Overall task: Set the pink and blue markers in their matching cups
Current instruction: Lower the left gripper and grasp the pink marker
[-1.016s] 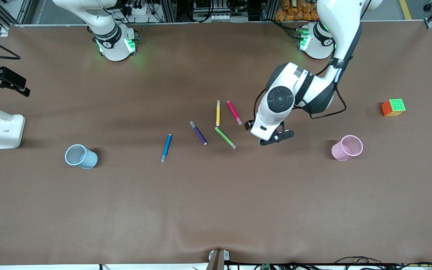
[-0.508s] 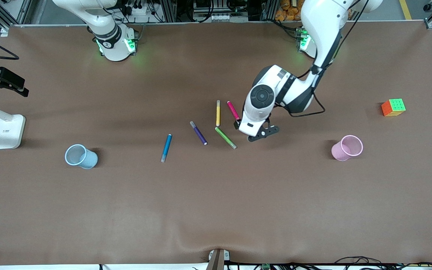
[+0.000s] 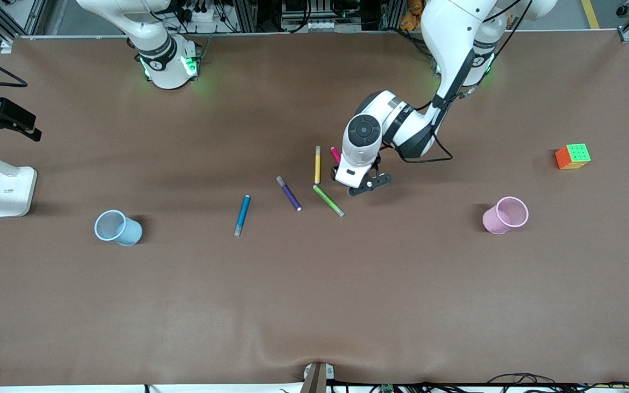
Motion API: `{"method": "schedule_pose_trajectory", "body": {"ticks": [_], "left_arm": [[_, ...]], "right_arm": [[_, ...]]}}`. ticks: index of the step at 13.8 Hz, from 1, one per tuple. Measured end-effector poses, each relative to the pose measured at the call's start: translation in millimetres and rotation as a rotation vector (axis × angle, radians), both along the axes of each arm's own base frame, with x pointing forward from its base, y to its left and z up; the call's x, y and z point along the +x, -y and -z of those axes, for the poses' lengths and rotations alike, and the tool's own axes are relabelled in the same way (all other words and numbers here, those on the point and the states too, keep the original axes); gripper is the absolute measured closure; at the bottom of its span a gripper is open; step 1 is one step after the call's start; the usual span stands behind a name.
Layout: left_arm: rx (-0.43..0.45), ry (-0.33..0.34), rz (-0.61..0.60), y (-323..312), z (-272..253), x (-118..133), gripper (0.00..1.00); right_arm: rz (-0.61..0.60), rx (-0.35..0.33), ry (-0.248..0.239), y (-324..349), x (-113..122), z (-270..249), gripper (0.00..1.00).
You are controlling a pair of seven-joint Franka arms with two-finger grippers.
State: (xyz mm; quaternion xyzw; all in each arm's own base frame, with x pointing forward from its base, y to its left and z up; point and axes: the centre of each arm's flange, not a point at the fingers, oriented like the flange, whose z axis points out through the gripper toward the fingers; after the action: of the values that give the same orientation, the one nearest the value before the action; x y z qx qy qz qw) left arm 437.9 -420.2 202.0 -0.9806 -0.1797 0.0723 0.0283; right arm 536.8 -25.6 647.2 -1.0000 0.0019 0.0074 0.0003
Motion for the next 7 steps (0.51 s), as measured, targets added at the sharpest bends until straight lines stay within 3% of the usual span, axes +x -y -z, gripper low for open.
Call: {"method": "schedule_pose_trajectory", "body": {"ticks": [2,3,4,7], "left_arm": [[0.004,-0.005,-0.001,-0.8,5.9,-0.7,0.19],[0.004,-0.006,0.000,-0.5,7.5,-1.2,0.20],[0.003,-0.004,0.000,-0.3,8.2,-1.1,0.26],[-0.008,0.009,-0.003,0.8,7.2,1.7,0.26]], "right_arm": [[0.000,0.000,0.000,0.0,0.0,0.0,0.00],[0.000,0.000,0.000,0.0,0.0,0.0,0.00],[0.000,0.000,0.000,0.0,0.0,0.0,0.00],[0.000,0.000,0.000,0.0,0.0,0.0,0.00]]}}
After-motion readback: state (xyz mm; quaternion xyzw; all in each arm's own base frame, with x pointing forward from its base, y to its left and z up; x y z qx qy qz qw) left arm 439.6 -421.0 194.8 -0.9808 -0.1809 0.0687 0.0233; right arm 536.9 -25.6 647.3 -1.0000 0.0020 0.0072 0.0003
